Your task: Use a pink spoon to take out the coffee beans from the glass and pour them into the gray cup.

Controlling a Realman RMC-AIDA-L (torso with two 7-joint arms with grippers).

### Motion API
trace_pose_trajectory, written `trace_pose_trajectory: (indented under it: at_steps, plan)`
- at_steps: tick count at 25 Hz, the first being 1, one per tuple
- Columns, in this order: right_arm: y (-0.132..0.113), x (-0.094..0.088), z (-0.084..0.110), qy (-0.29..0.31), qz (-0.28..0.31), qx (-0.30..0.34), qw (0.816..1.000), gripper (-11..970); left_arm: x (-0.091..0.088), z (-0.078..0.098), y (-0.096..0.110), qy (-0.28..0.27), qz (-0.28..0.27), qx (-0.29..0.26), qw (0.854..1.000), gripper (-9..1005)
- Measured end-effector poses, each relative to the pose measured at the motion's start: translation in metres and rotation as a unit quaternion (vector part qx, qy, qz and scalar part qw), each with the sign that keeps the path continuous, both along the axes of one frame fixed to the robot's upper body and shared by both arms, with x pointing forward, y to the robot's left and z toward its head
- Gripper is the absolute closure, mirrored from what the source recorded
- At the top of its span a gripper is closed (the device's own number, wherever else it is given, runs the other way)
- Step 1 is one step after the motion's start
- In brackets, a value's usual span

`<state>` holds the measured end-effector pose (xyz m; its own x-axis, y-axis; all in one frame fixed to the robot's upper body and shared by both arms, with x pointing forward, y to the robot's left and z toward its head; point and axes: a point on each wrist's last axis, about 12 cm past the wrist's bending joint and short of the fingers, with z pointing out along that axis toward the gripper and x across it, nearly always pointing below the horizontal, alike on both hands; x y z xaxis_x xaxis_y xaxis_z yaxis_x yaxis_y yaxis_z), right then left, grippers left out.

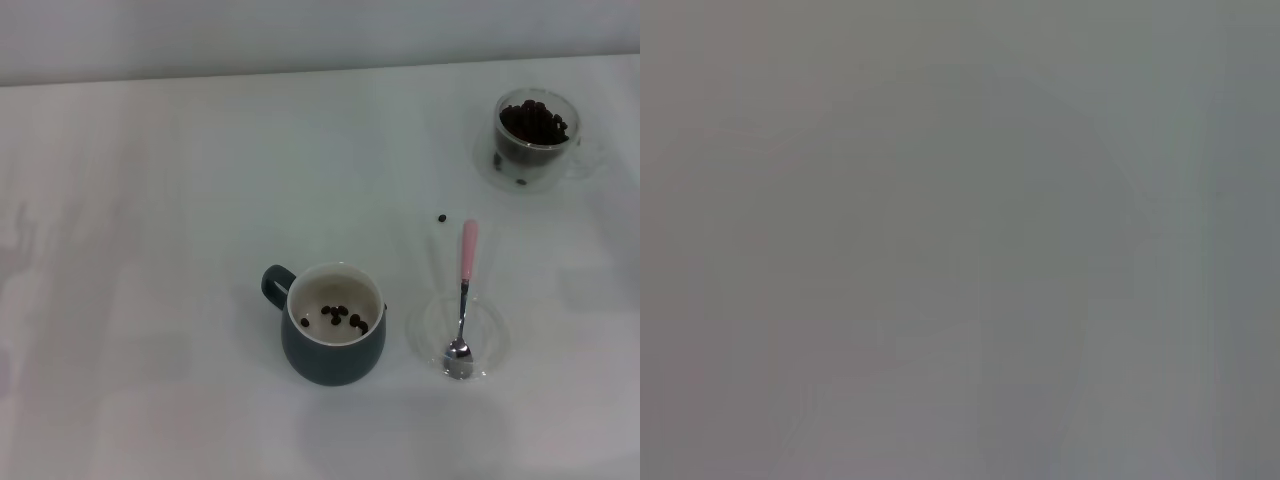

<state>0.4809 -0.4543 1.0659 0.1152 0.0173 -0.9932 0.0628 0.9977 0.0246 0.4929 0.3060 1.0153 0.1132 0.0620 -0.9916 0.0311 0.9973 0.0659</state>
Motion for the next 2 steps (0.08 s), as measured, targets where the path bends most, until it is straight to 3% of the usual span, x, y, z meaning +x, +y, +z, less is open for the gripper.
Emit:
trace_pose_trajectory:
  at_steps: [2]
  plan:
    - [0.0029,-0.0004,-0.0014,-0.006,-0.006,0.009,1.0,412,0.0008,0.0023,0.0002,-0.008,-0.001,0.001,1.0,485]
